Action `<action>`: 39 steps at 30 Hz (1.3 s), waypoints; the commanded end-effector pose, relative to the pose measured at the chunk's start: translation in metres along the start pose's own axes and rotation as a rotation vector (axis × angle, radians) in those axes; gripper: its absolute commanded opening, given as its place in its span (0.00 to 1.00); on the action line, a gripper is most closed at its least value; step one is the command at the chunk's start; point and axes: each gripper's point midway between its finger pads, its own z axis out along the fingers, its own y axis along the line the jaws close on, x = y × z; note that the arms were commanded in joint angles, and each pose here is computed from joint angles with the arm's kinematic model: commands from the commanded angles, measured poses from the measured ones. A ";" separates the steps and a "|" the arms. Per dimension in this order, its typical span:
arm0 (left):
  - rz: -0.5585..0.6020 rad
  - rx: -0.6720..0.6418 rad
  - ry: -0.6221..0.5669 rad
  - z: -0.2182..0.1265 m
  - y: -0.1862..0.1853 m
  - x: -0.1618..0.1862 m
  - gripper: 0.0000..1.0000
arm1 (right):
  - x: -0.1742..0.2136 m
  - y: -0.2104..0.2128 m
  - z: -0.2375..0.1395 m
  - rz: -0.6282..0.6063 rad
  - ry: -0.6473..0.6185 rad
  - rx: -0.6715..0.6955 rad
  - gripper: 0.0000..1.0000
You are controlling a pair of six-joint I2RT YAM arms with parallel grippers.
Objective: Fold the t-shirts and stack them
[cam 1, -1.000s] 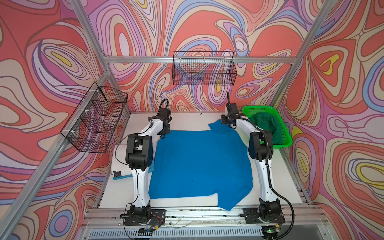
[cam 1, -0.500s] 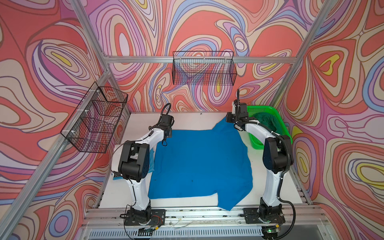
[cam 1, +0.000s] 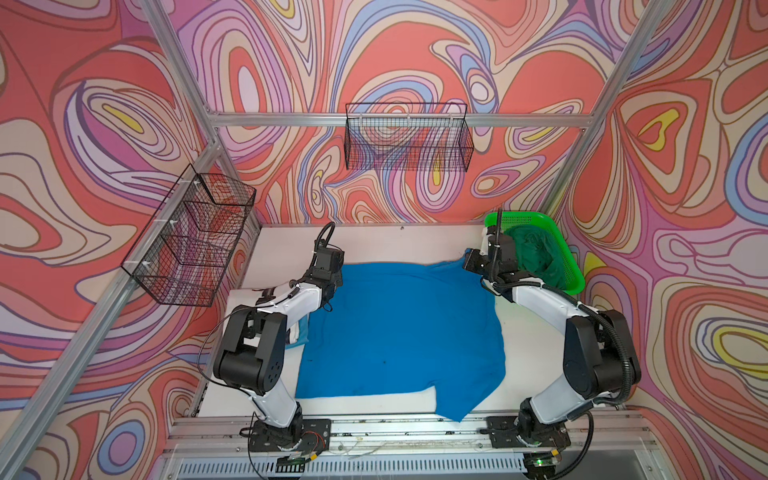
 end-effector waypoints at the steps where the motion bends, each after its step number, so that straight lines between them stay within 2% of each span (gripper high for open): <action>1: -0.098 -0.019 -0.084 -0.015 0.008 -0.007 0.00 | 0.002 -0.002 -0.017 0.044 -0.034 -0.008 0.00; 8: -0.236 -0.001 -0.123 -0.027 0.020 0.012 0.00 | 0.023 -0.012 -0.052 0.063 -0.037 0.003 0.00; 16: -0.306 -0.009 -0.102 -0.026 0.025 0.036 0.00 | 0.057 -0.024 -0.074 0.079 0.011 0.002 0.00; 20: -0.331 -0.012 -0.114 -0.030 0.030 0.039 0.16 | 0.076 -0.031 -0.082 0.074 0.050 0.012 0.00; 23: -0.350 0.004 -0.124 -0.034 0.030 0.038 0.33 | 0.087 -0.031 -0.088 0.078 0.074 0.001 0.00; 24: -0.359 0.016 -0.122 -0.036 0.028 0.038 0.48 | 0.090 -0.033 -0.090 0.082 0.083 0.005 0.00; 25: -0.371 0.021 -0.124 -0.038 0.029 0.038 0.58 | 0.093 -0.035 -0.093 0.085 0.089 0.010 0.00; 27: -0.393 0.029 -0.128 -0.043 0.031 0.037 0.67 | 0.099 -0.033 -0.097 0.088 0.104 -0.005 0.00; 30: -0.431 0.040 -0.140 -0.051 0.033 0.035 0.71 | 0.110 -0.032 -0.104 0.098 0.137 -0.024 0.00; 32: -0.461 0.028 -0.148 -0.057 0.039 0.034 0.81 | 0.114 -0.032 -0.109 0.104 0.144 -0.028 0.00; 34: -0.493 -0.003 -0.146 -0.062 0.047 0.036 0.90 | 0.119 -0.032 -0.114 0.111 0.155 -0.039 0.15; 35: -0.494 -0.004 -0.147 -0.064 0.048 0.035 0.90 | 0.122 -0.032 -0.116 0.114 0.162 -0.038 0.21; 38: -0.501 -0.014 -0.133 -0.069 0.051 0.036 0.90 | 0.126 -0.039 -0.121 0.113 0.175 0.001 0.31; 39: -0.506 -0.027 -0.118 -0.070 0.053 0.038 0.93 | 0.127 -0.040 -0.122 0.115 0.176 0.004 0.33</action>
